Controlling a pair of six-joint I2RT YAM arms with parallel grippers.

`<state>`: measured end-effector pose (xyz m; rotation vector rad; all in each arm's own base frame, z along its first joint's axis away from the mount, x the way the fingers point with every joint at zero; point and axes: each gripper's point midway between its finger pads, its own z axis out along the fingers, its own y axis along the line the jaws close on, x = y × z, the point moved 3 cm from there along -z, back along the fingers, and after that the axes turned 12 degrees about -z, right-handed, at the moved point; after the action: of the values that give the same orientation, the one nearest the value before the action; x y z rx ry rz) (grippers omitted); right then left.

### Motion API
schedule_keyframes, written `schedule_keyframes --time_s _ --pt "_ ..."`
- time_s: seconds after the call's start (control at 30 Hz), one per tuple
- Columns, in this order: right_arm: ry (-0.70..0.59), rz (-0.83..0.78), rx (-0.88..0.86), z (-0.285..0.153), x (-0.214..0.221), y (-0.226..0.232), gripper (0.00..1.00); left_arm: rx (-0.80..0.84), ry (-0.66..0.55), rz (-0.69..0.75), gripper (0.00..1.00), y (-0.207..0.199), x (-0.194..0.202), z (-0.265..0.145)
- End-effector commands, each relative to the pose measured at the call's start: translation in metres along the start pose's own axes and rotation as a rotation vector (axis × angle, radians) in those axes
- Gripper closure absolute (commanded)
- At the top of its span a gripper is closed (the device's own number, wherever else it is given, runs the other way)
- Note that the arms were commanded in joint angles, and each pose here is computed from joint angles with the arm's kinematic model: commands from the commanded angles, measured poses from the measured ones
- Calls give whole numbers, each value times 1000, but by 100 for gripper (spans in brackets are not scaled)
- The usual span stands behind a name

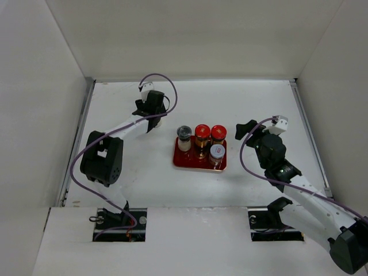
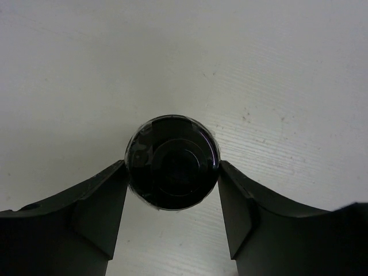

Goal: Organize the condiment bottles

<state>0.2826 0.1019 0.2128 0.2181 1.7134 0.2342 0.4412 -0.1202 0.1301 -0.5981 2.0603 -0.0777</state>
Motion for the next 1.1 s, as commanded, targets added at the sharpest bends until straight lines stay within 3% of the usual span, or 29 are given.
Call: schedule_keyframes --time_s 0.0,0.17,0.37,0.6,0.8,1.07 --pt "-44 27 -35 -1 -11 8 0 44 -107 -56 62 -10 -34 -30" --pt "-39 24 -41 -1 -9 9 0 89 -165 -61 63 11 -23 -89" --pt "-33 22 -42 0 -8 10 0 213 -134 -17 63 32 1 -165" --pt "-34 22 -36 2 -8 9 0 498 -43 71 63 -8 37 -238" --pt "-37 22 -30 2 -7 7 0 628 3 151 63 -56 68 -261" --pt "-42 22 -36 2 -7 7 0 666 1 176 62 -87 93 -245"
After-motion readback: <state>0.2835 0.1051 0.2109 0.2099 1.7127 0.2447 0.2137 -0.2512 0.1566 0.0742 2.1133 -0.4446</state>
